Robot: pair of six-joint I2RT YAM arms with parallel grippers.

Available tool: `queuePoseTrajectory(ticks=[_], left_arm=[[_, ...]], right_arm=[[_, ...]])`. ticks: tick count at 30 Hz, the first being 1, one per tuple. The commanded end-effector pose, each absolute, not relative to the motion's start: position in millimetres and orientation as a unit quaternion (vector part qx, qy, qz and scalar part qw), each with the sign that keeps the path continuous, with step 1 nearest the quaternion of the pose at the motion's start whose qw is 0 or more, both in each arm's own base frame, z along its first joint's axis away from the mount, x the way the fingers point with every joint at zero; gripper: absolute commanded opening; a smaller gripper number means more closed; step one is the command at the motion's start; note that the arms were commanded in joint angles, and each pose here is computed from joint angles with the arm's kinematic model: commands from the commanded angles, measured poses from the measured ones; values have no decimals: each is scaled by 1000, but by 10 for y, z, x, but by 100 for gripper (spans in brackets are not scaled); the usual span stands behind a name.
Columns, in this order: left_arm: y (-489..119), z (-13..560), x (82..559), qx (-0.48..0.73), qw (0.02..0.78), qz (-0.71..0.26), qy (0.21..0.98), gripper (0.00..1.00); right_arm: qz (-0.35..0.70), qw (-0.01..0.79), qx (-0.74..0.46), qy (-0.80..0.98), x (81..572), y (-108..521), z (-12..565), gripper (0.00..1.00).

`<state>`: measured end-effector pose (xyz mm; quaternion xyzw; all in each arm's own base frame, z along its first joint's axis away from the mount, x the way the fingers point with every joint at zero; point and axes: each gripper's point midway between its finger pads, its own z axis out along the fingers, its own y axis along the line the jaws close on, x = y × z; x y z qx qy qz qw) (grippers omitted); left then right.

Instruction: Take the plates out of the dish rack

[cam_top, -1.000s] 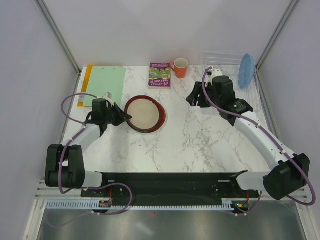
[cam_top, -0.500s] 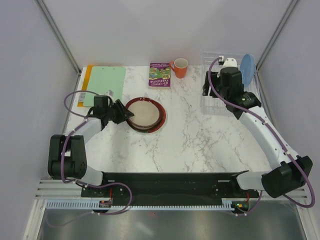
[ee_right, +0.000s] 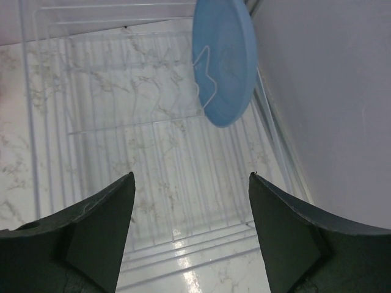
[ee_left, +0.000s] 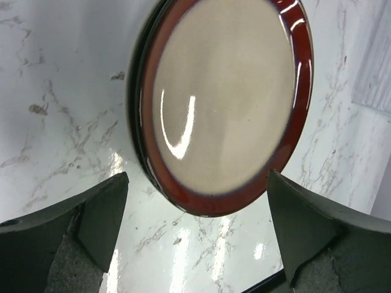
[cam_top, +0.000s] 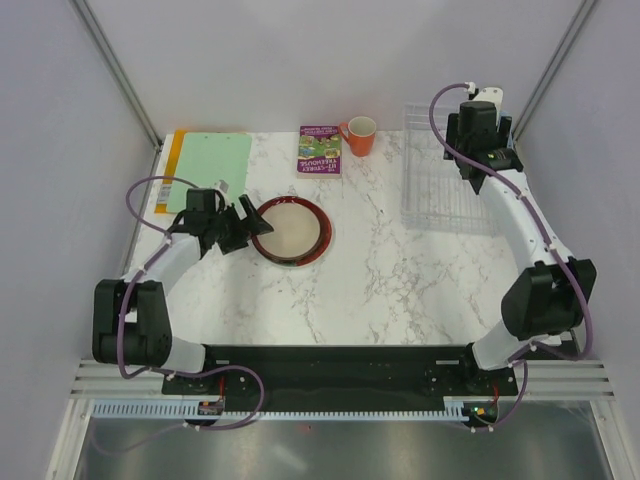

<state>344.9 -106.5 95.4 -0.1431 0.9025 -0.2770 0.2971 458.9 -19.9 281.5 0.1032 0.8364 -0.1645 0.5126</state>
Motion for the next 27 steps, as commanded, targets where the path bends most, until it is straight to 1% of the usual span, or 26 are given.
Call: queuePoseTrajectory(ticks=[1, 7, 9, 10, 12, 13, 14, 16, 18, 22, 27], left_arm=[[-925, 1203, 3454, -126, 323, -240, 907, 100], [-995, 1604, 3442, -110, 366, -268, 884, 100], [-1027, 1709, 3444, -103, 374, -280, 878, 100], [-1041, 1763, 3438, -99, 379, -283, 875, 100], [-1049, 1829, 3460, -99, 385, -287, 871, 100], [-1063, 1860, 3477, -96, 390, -292, 868, 100], [-1068, 1862, 3498, -97, 389, -293, 868, 100], [-1081, 1883, 3531, -94, 392, -297, 865, 100], [-1088, 1845, 3563, -94, 389, -298, 867, 100], [-1100, 1740, 3601, -96, 379, -299, 871, 100], [-1124, 1676, 3640, -97, 375, -306, 870, 100]], right_arm=[[-230, 522, 135, 810, 4860, -579, 2871, 81], [-277, 505, 164, 801, 5313, -893, 2658, 80], [-300, 498, 155, 799, 5459, -963, 2628, 80], [-308, 485, 149, 805, 5538, -1002, 2474, 80], [-322, 488, 149, 797, 5628, -1055, 2553, 80], [-330, 477, 144, 801, 5684, -1068, 2436, 80], [-336, 483, 148, 795, 5716, -1087, 2521, 80], [-355, 473, 144, 794, 5755, -1145, 2452, 80], [-369, 477, 148, 783, 5779, -1187, 2514, 80], [-405, 471, 150, 769, 5725, -1308, 2544, 80], [-406, 487, 161, 756, 5693, -1395, 2578, 81]])
